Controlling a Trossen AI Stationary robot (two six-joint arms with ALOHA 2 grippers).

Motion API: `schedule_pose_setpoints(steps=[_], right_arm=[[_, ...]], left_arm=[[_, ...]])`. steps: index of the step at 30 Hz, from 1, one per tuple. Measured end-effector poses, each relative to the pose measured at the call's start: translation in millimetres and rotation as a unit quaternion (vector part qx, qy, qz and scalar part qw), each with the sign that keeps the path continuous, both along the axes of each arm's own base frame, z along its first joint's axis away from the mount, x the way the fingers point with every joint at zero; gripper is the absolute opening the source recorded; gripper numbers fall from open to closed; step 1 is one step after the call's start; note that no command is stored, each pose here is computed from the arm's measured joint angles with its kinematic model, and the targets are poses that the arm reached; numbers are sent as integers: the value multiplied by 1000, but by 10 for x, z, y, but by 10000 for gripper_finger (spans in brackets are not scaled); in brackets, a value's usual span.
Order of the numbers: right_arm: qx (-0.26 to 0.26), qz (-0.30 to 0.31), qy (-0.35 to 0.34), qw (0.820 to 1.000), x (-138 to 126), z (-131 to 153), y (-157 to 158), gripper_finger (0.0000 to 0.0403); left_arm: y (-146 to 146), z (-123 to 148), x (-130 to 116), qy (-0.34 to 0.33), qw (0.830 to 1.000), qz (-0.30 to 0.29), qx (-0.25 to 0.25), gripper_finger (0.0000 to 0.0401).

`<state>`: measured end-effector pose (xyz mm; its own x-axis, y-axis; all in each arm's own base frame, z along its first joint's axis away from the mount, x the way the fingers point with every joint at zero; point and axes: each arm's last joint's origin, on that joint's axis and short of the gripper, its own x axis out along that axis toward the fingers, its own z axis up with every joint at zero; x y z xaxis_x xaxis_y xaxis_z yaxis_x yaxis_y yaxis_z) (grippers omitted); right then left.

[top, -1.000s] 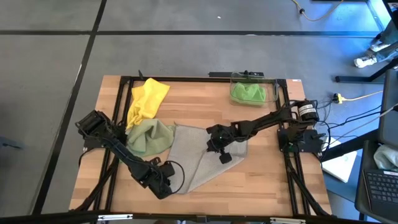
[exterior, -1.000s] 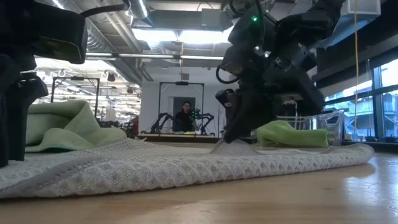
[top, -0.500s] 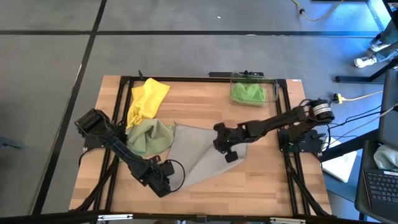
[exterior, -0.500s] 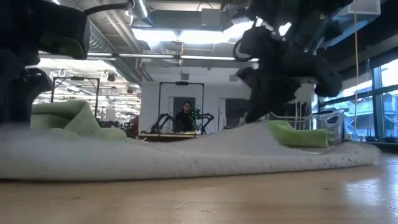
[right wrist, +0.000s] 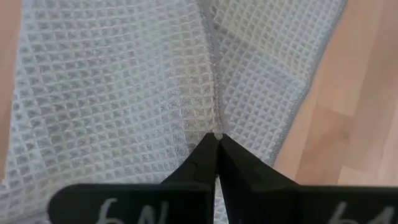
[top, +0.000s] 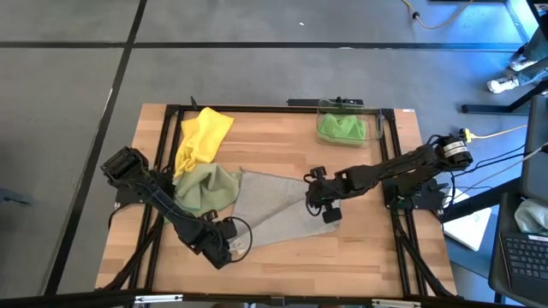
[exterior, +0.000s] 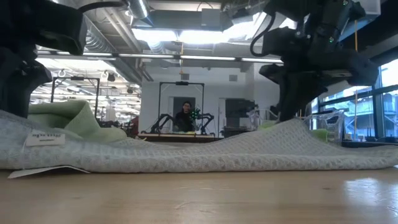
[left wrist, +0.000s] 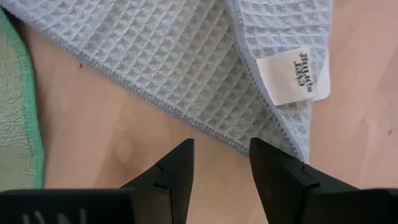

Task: Fold microfiber towels
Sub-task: Fold the gray cloth

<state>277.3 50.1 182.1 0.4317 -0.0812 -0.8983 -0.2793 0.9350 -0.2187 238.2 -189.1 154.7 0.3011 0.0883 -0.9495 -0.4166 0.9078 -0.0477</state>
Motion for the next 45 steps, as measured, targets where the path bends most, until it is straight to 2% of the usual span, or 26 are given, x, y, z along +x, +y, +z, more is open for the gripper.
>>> schedule_pose_setpoints(steps=[9,15,22,27,34,39,45], right_arm=[[2,-5,0,1000,0,0,-3,8],[3,-7,0,1000,-1,-1,-3,18],[3,-7,0,1000,-1,-2,-4,8],[1,-7,12,1000,-65,-111,-16,16],[6,-16,8,1000,-153,-292,-34,13],[12,-17,0,1000,-176,-349,-36,6],[11,-17,5,1000,-197,-374,-40,20]], left_arm=[[-10,6,-10,-16,997,-55,47,150],[30,9,12,-25,996,-49,68,150],[74,10,42,-22,996,-53,74,150],[106,103,16,-34,995,-54,83,150],[66,184,93,-91,993,-44,55,150],[108,173,128,-66,996,-47,21,150],[181,165,178,-41,998,-39,-14,150]])
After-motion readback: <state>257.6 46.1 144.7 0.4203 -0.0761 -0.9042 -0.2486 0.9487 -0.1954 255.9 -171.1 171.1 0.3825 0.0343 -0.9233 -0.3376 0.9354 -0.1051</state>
